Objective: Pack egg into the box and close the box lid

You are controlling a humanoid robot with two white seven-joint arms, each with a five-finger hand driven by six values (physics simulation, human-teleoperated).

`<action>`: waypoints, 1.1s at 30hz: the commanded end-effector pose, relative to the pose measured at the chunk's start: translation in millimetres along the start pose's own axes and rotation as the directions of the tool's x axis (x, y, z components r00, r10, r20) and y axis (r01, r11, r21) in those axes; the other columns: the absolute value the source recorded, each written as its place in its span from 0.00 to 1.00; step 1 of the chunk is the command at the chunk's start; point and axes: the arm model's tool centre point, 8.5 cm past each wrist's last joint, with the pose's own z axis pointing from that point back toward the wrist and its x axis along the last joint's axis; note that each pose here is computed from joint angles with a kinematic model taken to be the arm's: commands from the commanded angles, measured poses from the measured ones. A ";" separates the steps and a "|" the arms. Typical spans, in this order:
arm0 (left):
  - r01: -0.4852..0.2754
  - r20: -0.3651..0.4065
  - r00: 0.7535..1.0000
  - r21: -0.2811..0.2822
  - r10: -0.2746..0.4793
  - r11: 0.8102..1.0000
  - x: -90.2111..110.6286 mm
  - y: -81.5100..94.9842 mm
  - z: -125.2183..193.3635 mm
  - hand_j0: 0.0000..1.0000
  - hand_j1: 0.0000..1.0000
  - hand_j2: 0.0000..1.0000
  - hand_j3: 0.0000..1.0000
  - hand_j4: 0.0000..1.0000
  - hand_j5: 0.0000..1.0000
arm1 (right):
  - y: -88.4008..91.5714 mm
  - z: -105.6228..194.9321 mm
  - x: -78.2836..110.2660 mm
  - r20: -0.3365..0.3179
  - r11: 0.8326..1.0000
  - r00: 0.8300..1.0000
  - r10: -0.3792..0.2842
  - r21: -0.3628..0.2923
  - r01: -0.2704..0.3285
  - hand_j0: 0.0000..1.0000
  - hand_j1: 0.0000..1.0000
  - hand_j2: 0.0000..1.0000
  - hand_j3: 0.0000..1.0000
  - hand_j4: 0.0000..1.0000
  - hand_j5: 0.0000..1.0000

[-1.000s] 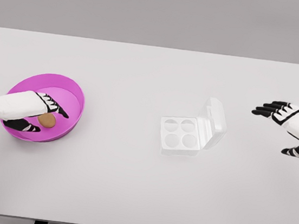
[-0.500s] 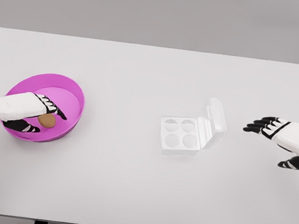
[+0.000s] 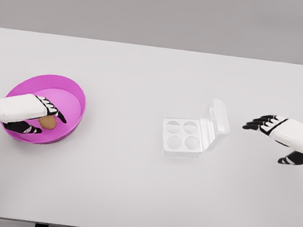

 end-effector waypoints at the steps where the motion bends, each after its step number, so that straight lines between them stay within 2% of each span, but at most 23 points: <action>1: -0.006 0.002 1.000 -0.001 0.006 1.000 0.3 -1.0 -0.3 0.72 0.72 0.72 0.72 0.72 0.72 | 2.6 -0.4 -0.9 -0.001 1.000 1.000 -0.009 0.008 0.009 1.00 1.00 1.00 1.00 1.00 1.00; 12: -0.006 0.001 1.000 -0.001 0.006 1.000 0.1 -0.8 0.2 0.63 0.63 0.63 0.63 0.63 0.63 | 2.6 -2.0 0.5 0.004 1.000 1.000 -0.007 0.007 0.007 1.00 1.00 1.00 1.00 1.00 1.00; 28: -0.008 -0.020 1.000 -0.016 0.008 1.000 -5.9 -4.8 1.3 0.63 0.63 0.63 0.63 0.63 0.63 | 2.0 -0.5 -0.3 0.000 1.000 1.000 -0.004 0.011 0.004 1.00 1.00 1.00 1.00 1.00 1.00; 33: -0.009 -0.022 1.000 -0.015 0.009 1.000 -6.4 -4.7 1.7 0.46 0.46 0.46 0.46 0.46 0.46 | 2.8 -0.2 -1.4 -0.003 1.000 1.000 -0.007 0.012 0.007 1.00 1.00 1.00 1.00 1.00 1.00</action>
